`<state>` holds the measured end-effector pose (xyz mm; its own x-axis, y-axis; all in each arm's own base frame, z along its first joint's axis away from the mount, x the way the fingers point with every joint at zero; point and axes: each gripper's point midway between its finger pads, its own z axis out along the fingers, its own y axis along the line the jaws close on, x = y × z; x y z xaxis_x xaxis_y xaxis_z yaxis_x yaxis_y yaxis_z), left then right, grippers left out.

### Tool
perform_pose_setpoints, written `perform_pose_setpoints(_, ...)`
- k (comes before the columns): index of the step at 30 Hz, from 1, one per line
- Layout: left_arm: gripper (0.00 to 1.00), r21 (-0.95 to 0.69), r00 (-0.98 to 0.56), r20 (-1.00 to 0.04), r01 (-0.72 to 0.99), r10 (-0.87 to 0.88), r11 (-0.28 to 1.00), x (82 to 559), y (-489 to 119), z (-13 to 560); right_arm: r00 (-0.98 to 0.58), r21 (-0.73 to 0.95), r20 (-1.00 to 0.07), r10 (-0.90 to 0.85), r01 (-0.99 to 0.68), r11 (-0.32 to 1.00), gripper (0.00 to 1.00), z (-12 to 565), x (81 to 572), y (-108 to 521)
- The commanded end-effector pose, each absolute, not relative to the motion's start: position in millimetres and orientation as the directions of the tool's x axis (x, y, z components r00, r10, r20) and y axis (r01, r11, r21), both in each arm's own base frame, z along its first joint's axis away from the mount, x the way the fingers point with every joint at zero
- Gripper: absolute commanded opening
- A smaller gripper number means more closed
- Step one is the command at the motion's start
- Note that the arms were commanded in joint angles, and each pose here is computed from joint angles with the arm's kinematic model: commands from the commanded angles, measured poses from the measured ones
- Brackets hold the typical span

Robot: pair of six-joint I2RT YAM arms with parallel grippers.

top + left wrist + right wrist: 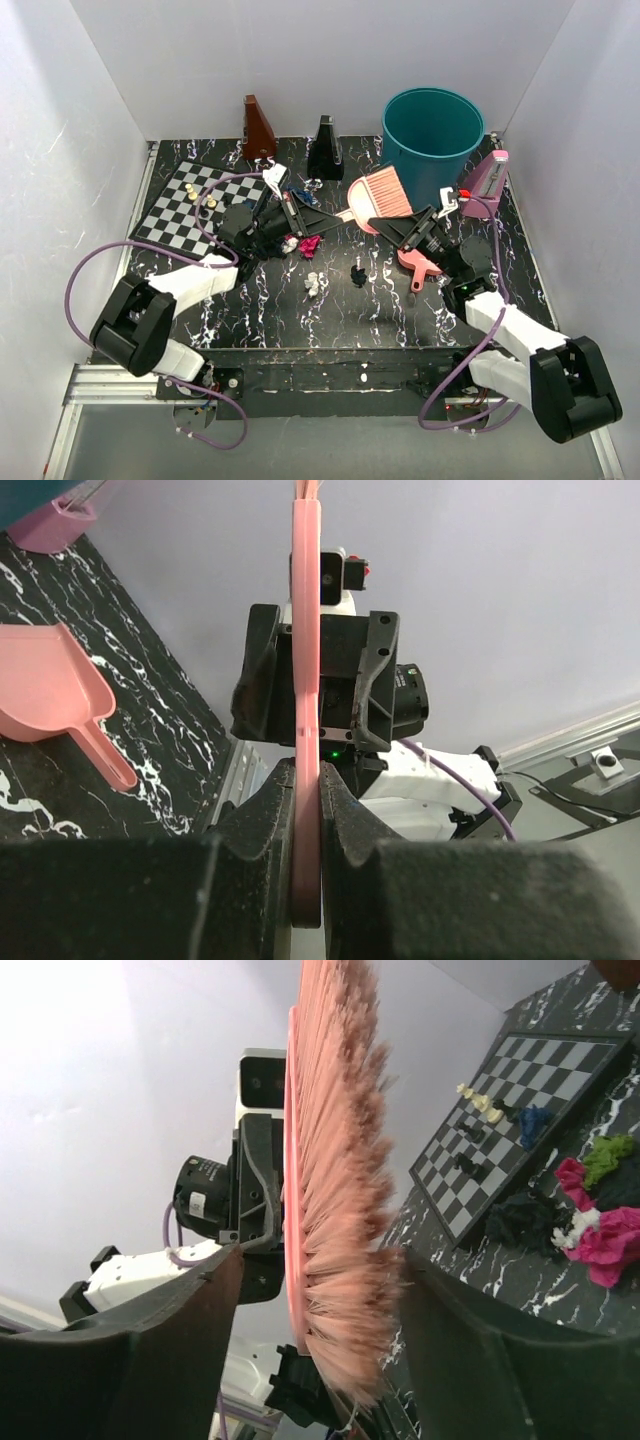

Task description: Sweep away the paper scraps from the table

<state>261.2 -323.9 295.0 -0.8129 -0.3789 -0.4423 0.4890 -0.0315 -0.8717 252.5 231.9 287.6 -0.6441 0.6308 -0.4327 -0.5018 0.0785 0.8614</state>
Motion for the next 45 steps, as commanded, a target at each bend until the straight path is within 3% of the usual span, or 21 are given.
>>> perform_pose_setpoints(1, 0.0, -0.832, -0.769, -0.523, 0.554, -0.369, 0.024, 250, -318, 301, -0.569, 0.831, -0.492, 0.659, -0.532, 0.161, 0.74, 288, 251, 221)
perform_pose_setpoints(10, 0.0, -0.688, -0.56, -0.717, 0.665, -0.415, 0.291, 246, -264, 318, -0.454, 0.746, -0.662, 0.596, -0.475, 0.467, 0.79, 256, 231, 185)
perform_pose_setpoints(16, 0.0, -0.677, -0.418, -0.726, 0.572, -0.546, 0.463, 246, -216, 323, -0.33, 0.658, -0.753, 0.569, -0.381, 0.65, 0.84, 239, 219, 144)
perform_pose_setpoints(20, 0.0, -0.638, -0.416, -0.768, 0.558, -0.486, 0.53, 241, -209, 323, -0.349, 0.611, -0.782, 0.517, -0.268, 0.745, 0.81, 220, 215, 124)
perform_pose_setpoints(25, 0.0, -0.648, -0.502, -0.75, 0.427, -0.43, 0.631, 245, -199, 301, -0.495, 0.526, -0.753, 0.434, -0.058, 0.848, 0.77, 188, 215, 104)
perform_pose_setpoints(31, 0.0, -0.593, -0.513, -0.763, 0.313, -0.393, 0.742, 251, -179, 275, -0.641, 0.393, -0.636, 0.429, 0.209, 0.895, 0.83, 144, 213, 82)
perform_pose_setpoints(45, 0.0, -0.582, -0.559, -0.744, 0.273, -0.366, 0.766, 245, -174, 255, -0.715, 0.362, -0.538, 0.447, 0.283, 0.888, 0.76, 85, 228, 94)
